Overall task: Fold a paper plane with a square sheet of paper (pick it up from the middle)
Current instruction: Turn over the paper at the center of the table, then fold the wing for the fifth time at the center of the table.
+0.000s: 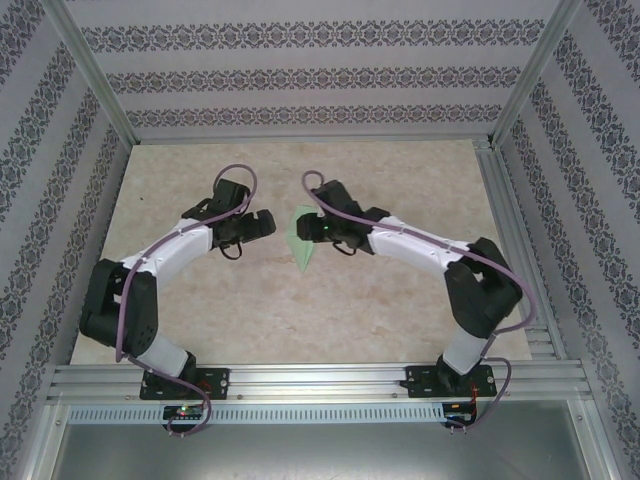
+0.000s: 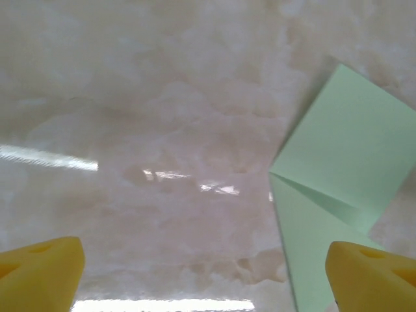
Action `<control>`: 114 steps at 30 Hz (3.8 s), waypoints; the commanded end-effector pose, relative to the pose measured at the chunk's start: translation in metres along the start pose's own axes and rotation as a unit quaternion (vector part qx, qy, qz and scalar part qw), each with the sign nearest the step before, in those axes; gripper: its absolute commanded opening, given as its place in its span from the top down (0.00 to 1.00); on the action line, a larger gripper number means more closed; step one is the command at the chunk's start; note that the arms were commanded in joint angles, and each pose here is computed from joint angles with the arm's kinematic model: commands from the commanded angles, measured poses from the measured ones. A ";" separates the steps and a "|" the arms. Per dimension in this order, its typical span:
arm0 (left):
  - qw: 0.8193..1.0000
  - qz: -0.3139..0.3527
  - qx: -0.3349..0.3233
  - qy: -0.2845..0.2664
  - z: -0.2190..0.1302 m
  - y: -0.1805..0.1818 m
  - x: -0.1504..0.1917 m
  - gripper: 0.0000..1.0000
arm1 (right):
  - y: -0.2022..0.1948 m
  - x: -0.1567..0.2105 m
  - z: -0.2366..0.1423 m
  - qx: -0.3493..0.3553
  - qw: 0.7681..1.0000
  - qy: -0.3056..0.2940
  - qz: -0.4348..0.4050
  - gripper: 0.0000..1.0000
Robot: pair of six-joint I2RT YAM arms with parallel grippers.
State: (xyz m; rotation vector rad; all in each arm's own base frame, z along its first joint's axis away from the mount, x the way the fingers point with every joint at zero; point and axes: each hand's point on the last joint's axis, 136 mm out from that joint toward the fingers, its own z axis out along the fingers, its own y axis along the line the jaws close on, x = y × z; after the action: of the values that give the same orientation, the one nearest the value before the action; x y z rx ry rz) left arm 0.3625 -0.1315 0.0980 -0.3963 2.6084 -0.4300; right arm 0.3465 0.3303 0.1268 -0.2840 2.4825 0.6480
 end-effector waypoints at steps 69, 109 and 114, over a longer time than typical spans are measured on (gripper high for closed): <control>0.965 -0.033 0.225 0.134 0.091 -0.091 0.037 0.76 | -0.086 0.066 0.088 0.005 0.987 0.127 0.100 0.81; 0.987 -0.119 0.090 0.060 0.071 -0.087 0.056 0.94 | -0.012 0.066 0.043 -0.049 0.943 -0.111 -0.310 0.52; 0.986 -0.123 0.092 0.062 0.071 -0.087 0.057 0.93 | -0.016 0.073 0.056 -0.045 0.943 -0.096 -0.316 0.58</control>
State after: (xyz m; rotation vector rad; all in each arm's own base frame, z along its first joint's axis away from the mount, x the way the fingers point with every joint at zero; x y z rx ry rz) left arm 0.3717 -0.2461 0.0489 -0.6273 2.6088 -0.8031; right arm 0.3146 0.3259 0.0338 -0.9186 2.0623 0.4629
